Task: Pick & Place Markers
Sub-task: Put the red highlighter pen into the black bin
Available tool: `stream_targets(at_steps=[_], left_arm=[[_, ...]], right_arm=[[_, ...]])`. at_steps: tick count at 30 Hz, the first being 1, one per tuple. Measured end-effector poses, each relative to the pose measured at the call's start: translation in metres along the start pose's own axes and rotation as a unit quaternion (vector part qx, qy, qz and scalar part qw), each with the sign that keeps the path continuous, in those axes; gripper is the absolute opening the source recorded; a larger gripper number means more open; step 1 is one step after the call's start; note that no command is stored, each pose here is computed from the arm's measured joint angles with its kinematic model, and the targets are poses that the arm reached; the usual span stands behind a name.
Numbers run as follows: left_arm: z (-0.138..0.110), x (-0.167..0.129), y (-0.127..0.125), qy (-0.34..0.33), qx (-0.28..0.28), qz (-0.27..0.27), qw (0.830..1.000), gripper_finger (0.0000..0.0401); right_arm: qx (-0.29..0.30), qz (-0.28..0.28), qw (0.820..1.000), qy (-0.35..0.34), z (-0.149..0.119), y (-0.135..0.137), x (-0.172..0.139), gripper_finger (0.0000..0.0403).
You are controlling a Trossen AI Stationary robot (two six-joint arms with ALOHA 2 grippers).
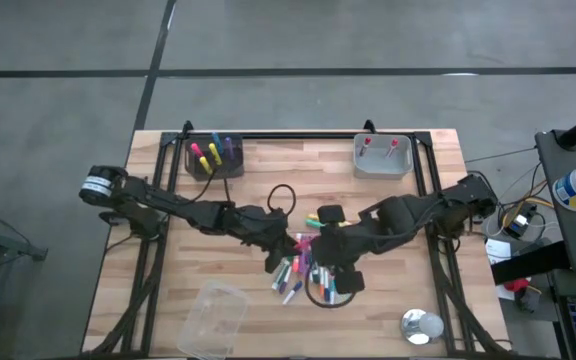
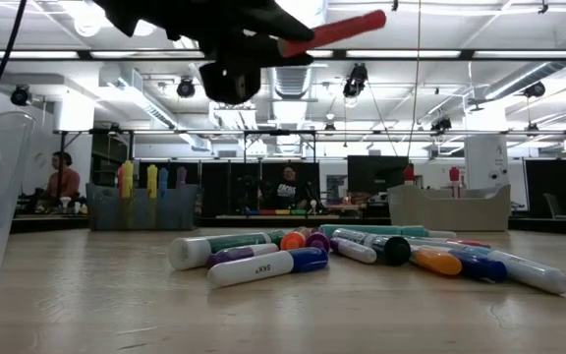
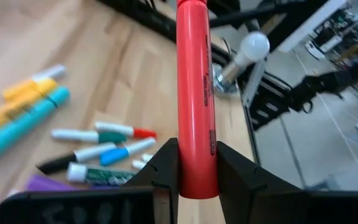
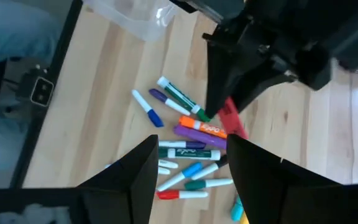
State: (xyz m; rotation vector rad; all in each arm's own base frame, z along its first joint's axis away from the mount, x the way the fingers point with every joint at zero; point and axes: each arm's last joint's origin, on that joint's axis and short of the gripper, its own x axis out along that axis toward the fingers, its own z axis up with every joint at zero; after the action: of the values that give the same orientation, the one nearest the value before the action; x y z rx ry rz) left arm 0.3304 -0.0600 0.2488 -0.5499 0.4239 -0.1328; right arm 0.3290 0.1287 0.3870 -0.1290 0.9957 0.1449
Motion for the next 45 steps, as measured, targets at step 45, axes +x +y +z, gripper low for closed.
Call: stream_targets(at_steps=[45], left_arm=[[0.052,-0.104,-0.037,-0.236,0.248,0.035,0.939,0.0072]], right_arm=[[-0.012,-0.179,0.897,-0.404,-0.071,0.0,0.042,0.0163]])
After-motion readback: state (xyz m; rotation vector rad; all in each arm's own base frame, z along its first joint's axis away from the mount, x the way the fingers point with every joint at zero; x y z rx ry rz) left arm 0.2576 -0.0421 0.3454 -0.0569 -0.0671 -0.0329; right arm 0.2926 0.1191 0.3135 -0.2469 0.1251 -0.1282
